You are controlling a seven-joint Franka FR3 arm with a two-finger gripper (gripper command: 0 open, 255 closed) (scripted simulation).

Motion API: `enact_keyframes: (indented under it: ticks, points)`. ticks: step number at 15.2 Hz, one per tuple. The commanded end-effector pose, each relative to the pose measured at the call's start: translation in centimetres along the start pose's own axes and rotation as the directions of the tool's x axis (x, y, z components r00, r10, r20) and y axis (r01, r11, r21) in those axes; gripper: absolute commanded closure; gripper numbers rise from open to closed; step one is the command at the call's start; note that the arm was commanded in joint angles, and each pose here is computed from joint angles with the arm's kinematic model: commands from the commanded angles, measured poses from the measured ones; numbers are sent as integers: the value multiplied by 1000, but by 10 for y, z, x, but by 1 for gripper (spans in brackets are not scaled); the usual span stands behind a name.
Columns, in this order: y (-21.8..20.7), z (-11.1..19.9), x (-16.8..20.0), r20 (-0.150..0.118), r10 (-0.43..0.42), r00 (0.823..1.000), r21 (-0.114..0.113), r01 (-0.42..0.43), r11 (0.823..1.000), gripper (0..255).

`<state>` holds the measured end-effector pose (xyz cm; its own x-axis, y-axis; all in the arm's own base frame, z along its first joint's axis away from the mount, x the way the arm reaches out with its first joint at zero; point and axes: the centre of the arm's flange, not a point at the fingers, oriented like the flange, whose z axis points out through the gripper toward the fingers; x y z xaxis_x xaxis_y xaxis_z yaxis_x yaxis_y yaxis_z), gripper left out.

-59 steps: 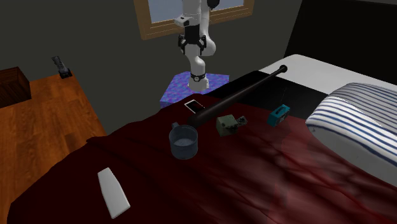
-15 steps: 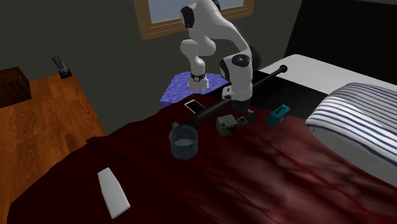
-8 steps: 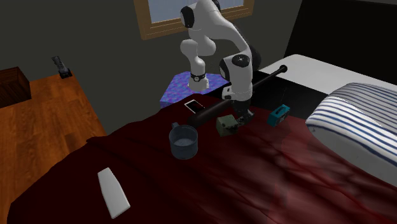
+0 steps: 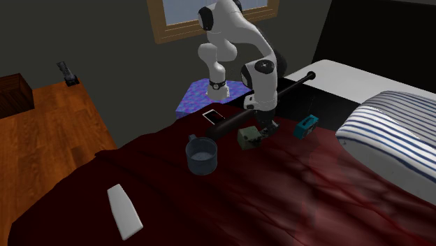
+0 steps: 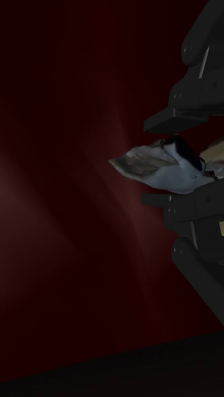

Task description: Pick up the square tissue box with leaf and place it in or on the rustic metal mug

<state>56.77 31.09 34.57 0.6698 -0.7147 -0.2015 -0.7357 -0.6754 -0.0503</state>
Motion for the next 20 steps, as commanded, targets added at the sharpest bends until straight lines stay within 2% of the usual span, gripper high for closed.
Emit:
enact_keyframes:
  ticks: [1,20]
  points:
    - [0,-5,-1,0,0,1000,0,0,1000,255]
    - [-5,-103,-21,0,0,1000,0,0,1000,255]
